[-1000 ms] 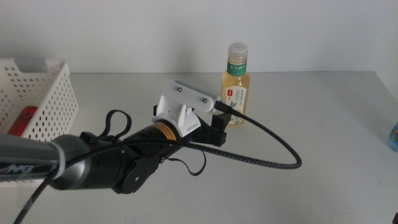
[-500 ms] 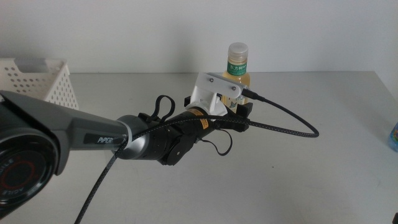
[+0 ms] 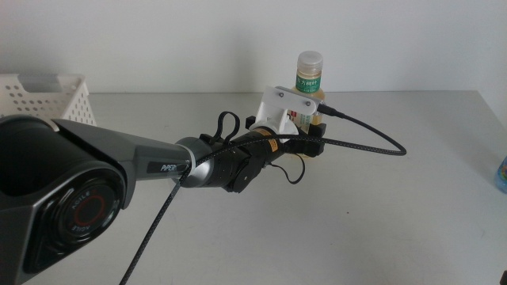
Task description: Use arms to grab the bottles and put them into the dustbin to the left of the table.
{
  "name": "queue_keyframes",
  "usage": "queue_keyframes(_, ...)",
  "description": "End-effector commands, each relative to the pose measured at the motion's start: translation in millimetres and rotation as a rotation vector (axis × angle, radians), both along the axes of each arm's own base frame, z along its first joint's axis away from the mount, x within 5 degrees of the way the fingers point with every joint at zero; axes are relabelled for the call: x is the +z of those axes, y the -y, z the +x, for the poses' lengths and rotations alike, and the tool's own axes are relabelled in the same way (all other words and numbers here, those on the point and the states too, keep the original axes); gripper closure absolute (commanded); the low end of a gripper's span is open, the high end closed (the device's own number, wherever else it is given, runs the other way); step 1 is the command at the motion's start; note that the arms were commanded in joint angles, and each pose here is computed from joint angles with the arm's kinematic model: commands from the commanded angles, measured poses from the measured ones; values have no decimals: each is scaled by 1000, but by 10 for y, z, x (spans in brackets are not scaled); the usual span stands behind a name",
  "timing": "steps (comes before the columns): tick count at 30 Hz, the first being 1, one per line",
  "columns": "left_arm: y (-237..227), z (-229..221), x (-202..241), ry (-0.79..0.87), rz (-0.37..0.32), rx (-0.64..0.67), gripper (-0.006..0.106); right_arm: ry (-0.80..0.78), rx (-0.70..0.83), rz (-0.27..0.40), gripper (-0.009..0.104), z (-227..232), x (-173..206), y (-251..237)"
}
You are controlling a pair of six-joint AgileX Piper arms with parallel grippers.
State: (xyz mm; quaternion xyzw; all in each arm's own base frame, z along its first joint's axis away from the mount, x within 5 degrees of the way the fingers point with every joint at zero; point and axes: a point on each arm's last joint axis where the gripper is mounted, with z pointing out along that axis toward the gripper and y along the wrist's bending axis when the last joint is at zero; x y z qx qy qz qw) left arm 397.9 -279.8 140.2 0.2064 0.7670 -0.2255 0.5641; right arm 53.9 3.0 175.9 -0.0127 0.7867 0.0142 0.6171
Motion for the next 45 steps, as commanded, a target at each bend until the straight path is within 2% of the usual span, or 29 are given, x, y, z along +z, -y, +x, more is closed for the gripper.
queue_keyframes(1, 7, 95, 486, 137, -123, 14, 8, 100, -10, -20, 24, -3, 105, 11)
queue_keyframes(4, -9, 167, 490, 133, -155, 28, 13, 100, -10, -20, 24, -3, 105, 11)
queue_keyframes(6, -33, 190, 482, 118, -176, 39, 22, 100, -10, -20, 24, -3, 105, 11)
queue_keyframes(8, -35, 186, 498, 109, -184, 26, 37, 100, -10, -20, 24, -3, 105, 11)
queue_keyframes(9, -25, 173, 530, 117, -177, 7, 44, 100, -10, -20, 24, -3, 105, 11)
queue_keyframes(12, -22, 107, 696, 124, -95, -58, 69, 100, -10, -20, 24, -3, 105, 11)
queue_keyframes(14, -81, 71, 882, 103, -60, -49, 84, 100, -10, -20, 24, -3, 105, 11)
queue_keyframes(18, -279, -19, 1309, 44, -35, 27, 101, 100, -10, -20, 24, -3, 105, 11)
queue_keyframes(23, -656, -221, 1903, 9, 19, 128, 102, 100, -10, -20, 24, -3, 105, 11)
queue_keyframes(25, -860, -317, 2112, -10, 61, 178, 102, 100, -10, -20, 24, -3, 105, 11)
queue_keyframes(29, -1467, -484, 2517, -86, 151, 302, 102, 100, -10, -20, 24, -3, 105, 11)
queue_keyframes(31, -1753, -565, 2677, -142, 185, 312, 102, 100, -10, -20, 24, -3, 105, 11)
queue_keyframes(37, -2569, -739, 2991, -302, 260, 232, 102, 100, -10, -20, 24, -3, 105, 11)
queue_keyframes(43, -3283, -885, 3100, -401, 337, 420, 102, 100, -10, -20, 24, -3, 105, 11)
queue_keyframes(45, -3424, -913, 3049, -456, 343, 450, 102, 100, -10, -20, 24, -3, 105, 11)
